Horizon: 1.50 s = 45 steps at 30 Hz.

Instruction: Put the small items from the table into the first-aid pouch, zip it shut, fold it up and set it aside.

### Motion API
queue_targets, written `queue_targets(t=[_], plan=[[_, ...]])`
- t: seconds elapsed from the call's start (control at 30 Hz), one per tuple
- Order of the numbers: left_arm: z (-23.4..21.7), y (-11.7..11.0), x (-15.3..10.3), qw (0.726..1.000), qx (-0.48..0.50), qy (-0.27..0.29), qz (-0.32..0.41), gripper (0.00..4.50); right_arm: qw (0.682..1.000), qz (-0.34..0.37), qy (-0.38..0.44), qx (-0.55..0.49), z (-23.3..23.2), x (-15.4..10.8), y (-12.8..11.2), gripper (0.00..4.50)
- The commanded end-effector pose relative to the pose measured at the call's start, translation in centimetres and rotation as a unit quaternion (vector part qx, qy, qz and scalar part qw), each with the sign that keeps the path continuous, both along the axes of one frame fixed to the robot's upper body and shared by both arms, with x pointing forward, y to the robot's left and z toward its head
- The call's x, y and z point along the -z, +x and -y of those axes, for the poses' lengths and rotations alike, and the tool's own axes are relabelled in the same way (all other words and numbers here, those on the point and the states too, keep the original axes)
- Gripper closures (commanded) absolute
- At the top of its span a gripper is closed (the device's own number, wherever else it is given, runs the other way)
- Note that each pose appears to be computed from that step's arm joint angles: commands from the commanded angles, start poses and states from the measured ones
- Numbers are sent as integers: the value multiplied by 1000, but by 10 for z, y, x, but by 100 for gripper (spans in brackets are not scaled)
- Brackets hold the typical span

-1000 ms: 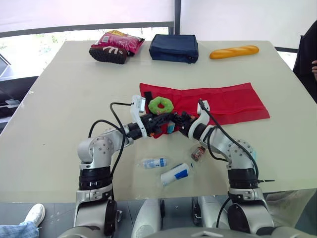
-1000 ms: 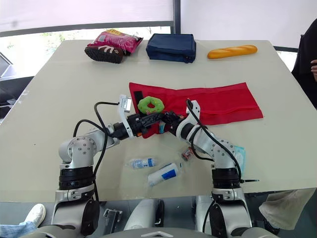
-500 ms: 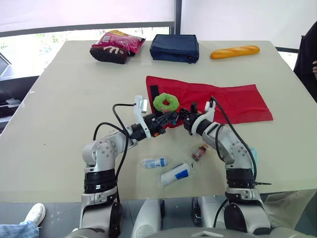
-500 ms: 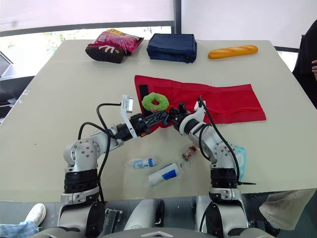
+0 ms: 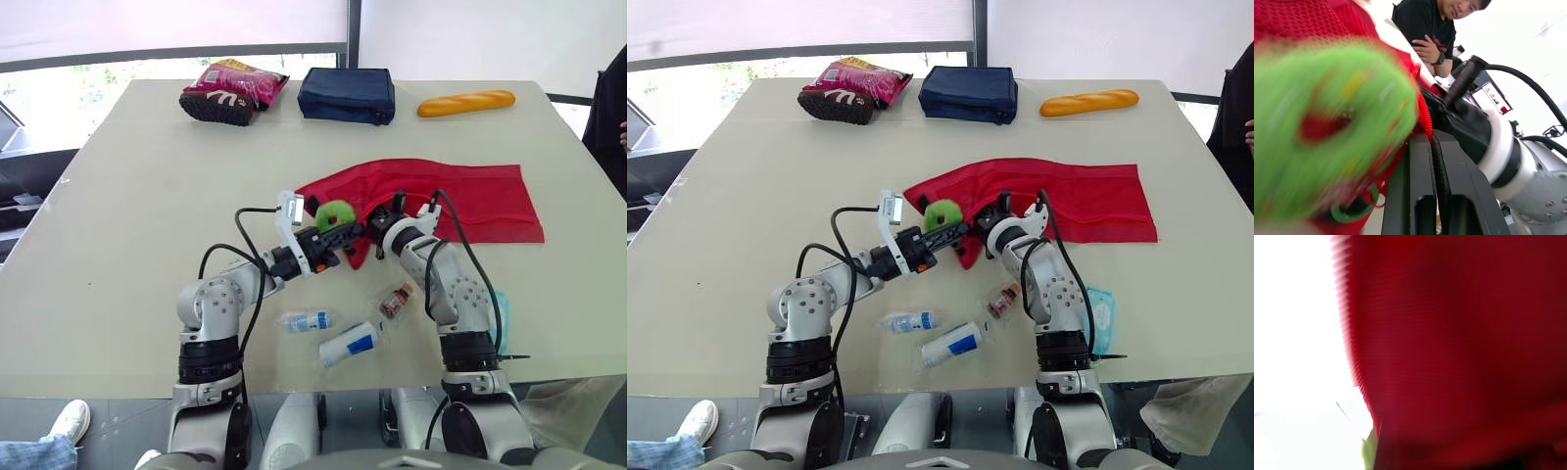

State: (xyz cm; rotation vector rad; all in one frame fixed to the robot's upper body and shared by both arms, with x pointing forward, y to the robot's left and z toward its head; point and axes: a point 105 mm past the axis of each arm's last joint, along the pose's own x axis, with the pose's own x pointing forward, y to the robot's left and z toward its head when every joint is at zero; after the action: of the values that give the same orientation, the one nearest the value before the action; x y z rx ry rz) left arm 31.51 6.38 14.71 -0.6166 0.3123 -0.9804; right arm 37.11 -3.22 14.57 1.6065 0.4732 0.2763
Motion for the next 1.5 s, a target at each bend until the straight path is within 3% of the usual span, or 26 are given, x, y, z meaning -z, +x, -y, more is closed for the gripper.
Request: queue_targets(t=[0.03,0.2,0.3,0.4,0.47,0.5,0.77,1.17,1.3,1.37,1.5], plan=[[11,-15,-9,999,48,-22,11,450,994,59,92,6,-29,-73,2,444],[6,-9,-10,999,35,-20,13,450,994,80,-43,-53,-42,-55,-11,444],[2,-6,-11,999,28,-17,16,450,989,97,-82,-81,-43,-50,-17,444],[-7,1,-13,1000,15,-10,21,450,981,112,-115,-108,-40,-45,-23,339],[-13,5,-14,1000,7,-3,26,450,975,120,-144,-122,-36,-39,-27,241],[-15,6,-14,1000,5,-1,28,450,971,123,-158,-129,-34,-36,-29,230],[-23,11,-17,999,1,7,36,450,961,114,-215,-132,-16,-14,-34,230],[-24,9,-14,999,6,15,38,450,966,103,-206,-116,-14,-12,-30,230],[-30,11,-13,999,0,21,39,450,965,108,-205,-123,-7,-12,-36,355],[-31,11,-13,999,-1,23,40,450,963,110,-211,-128,-5,-11,-38,445],[-32,13,-13,999,0,26,42,450,957,115,-225,-143,-2,-9,-45,445]])
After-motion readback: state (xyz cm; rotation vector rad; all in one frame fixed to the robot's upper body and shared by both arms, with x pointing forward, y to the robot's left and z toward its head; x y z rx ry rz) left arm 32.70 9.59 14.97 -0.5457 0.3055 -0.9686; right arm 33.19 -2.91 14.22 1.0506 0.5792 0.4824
